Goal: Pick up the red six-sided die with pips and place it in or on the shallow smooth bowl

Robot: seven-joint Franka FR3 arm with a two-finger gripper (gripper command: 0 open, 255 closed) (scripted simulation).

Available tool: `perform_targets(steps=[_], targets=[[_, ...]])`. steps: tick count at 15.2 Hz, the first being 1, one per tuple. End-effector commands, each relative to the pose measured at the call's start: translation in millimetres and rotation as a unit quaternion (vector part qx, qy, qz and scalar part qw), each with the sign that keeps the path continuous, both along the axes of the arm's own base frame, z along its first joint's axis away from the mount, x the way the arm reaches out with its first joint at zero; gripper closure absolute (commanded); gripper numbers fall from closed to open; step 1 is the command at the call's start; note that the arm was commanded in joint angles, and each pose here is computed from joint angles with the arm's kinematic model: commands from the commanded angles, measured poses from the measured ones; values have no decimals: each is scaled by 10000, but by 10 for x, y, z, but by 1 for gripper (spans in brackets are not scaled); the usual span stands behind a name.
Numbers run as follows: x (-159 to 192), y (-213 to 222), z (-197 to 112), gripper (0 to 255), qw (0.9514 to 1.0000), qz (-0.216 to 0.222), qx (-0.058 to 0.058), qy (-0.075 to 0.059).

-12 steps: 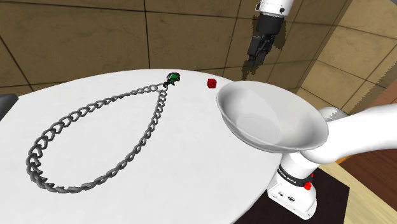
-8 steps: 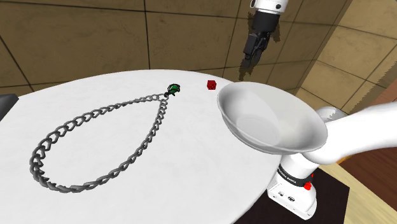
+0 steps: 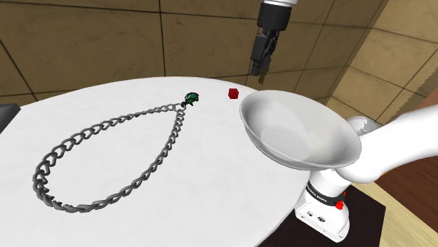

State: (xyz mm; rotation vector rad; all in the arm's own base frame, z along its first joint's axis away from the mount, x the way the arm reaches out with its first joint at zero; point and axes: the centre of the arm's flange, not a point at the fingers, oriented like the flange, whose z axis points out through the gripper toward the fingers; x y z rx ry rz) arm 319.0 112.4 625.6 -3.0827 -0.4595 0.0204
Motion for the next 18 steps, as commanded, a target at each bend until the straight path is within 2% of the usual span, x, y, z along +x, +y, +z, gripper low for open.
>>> perform_targets(steps=[1, 9, 18], targets=[[-13, 260, 66, 0, 9997, 244, -30, -19], [-195, 1287, 238, 0, 9931, 1163, -142, -102], [-195, 1284, -162, 0, 9931, 1163, -142, -102]])
